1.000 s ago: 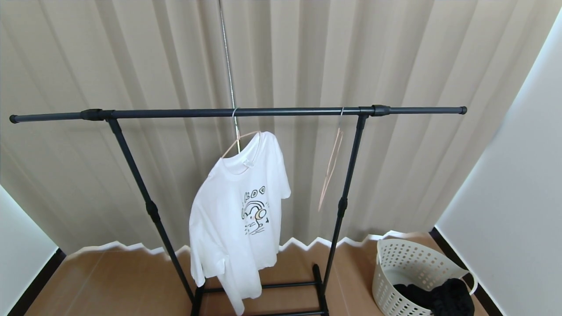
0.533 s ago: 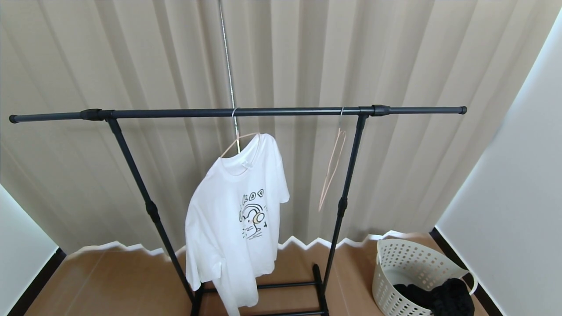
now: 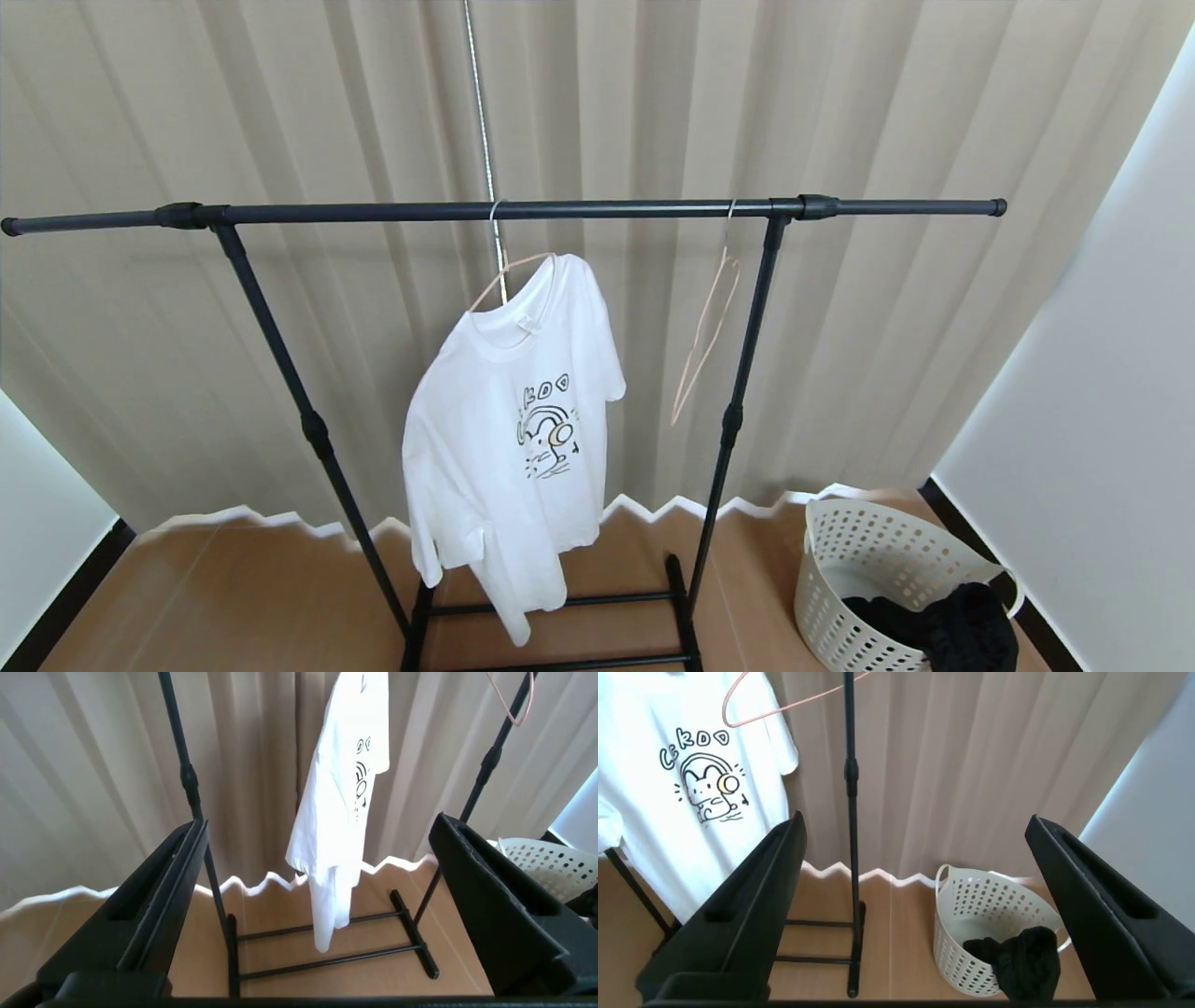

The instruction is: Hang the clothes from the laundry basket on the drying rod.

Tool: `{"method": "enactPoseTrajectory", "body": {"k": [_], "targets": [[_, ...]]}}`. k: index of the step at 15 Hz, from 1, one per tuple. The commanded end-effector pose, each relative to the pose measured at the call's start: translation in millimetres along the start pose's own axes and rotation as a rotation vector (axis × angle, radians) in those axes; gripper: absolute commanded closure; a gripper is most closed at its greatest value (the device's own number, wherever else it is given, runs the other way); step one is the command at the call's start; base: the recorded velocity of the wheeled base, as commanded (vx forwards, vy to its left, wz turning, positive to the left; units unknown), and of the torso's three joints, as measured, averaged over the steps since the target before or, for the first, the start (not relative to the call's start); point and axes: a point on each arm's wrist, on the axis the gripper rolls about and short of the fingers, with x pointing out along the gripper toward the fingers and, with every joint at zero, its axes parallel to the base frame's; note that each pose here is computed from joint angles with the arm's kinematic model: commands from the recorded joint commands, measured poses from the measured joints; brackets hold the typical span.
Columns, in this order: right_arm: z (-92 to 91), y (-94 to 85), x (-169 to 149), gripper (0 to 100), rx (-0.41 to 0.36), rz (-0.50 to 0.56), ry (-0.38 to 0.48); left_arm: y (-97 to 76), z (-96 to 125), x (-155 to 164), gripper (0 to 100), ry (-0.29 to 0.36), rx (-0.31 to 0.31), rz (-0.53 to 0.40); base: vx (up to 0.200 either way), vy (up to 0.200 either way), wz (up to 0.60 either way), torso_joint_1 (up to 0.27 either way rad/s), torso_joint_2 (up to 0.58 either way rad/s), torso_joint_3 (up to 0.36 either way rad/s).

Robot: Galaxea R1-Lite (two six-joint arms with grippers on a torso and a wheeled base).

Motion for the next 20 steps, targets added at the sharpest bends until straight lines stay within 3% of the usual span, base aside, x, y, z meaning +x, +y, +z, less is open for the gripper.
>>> {"method": "enactPoseTrajectory", "body": {"k": [1, 10, 20], "targets": [[0.0, 0.0, 0.0, 0, 0.0, 0.0, 0.001, 0.0, 0.3, 0.1, 0, 0.001, 0.001, -0.001, 0.0, 0.0, 0.0, -0.149, 0.34, 0.193], [0.2, 0.0, 0.0, 0, 0.0, 0.0, 0.0, 0.0, -0.2, 0.2, 0, 0.003, 0.001, 0.001, 0.0, 0.0, 0.0, -0.16, 0.38, 0.222], [0.2, 0.0, 0.0, 0, 0.0, -0.001, 0.0, 0.0, 0.3, 0.1, 0, 0.001, 0.001, -0.001, 0.0, 0.0, 0.0, -0.2, 0.53, 0.33]]}}
